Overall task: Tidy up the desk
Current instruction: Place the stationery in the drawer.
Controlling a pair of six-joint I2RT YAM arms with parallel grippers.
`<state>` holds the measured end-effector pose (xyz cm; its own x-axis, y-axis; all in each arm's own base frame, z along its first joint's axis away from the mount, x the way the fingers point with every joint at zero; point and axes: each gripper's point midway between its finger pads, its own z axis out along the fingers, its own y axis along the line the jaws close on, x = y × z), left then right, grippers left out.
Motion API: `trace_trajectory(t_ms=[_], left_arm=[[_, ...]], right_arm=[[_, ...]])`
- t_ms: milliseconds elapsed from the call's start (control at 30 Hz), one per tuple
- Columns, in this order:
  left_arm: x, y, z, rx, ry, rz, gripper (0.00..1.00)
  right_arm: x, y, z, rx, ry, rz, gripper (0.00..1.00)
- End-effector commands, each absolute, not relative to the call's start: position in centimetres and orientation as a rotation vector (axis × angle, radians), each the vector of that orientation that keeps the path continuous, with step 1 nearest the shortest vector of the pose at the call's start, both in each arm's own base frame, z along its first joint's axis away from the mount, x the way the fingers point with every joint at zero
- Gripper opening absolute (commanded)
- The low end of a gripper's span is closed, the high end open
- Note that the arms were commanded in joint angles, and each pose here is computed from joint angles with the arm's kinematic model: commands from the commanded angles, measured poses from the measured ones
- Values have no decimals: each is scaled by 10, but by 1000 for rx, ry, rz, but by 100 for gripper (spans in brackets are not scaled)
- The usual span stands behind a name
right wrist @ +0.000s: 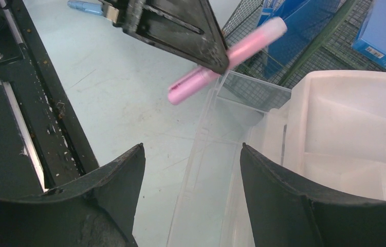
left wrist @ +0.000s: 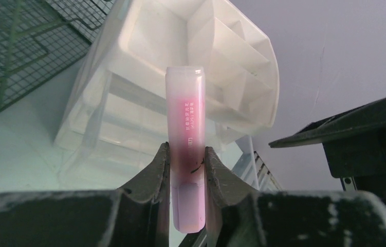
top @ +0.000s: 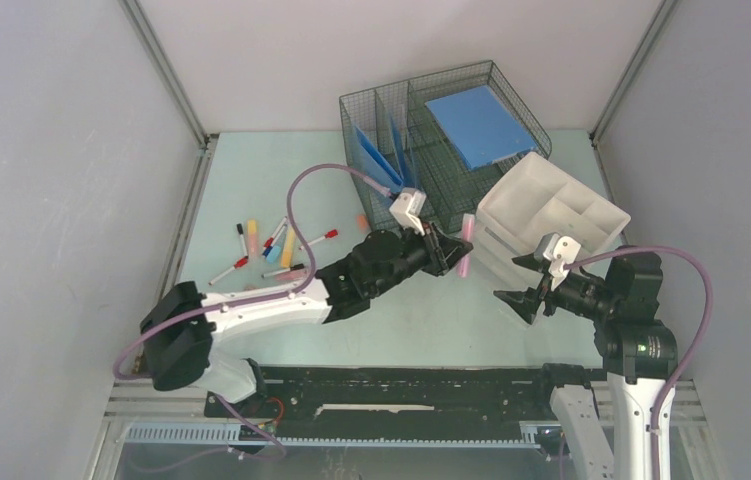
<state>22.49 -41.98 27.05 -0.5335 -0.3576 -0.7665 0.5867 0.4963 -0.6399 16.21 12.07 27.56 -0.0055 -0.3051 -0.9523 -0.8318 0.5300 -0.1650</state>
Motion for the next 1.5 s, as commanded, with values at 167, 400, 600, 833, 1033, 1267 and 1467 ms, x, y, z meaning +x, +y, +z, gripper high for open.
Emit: trace_trajectory(t_ms=[167, 400, 600, 833, 1033, 1267, 1467], left_arm=[[246, -463, 291, 114, 1751, -1357, 0], [257, -478, 282, 54, 1781, -1366, 6], [262, -488, 281, 56, 1796, -1373, 27], [264, -485, 289, 72, 1794, -1355, 59], [260, -465, 301, 126, 1760, -1296, 67], [246, -414, 326, 166, 1654, -1203, 70], [240, -353, 314, 116, 1653, -1043, 71]], right_arm=[[165, 120, 281, -1002, 1548, 520, 76], [166, 120, 280, -1004, 1550, 517, 76], [166, 120, 281, -1005, 1550, 514, 76], [166, 120, 280, -1004, 1551, 512, 76], [166, 120, 280, -1005, 1554, 516, 76], [166, 120, 279, -1007, 1556, 517, 76], [166, 121, 278, -1011, 1557, 524, 76]])
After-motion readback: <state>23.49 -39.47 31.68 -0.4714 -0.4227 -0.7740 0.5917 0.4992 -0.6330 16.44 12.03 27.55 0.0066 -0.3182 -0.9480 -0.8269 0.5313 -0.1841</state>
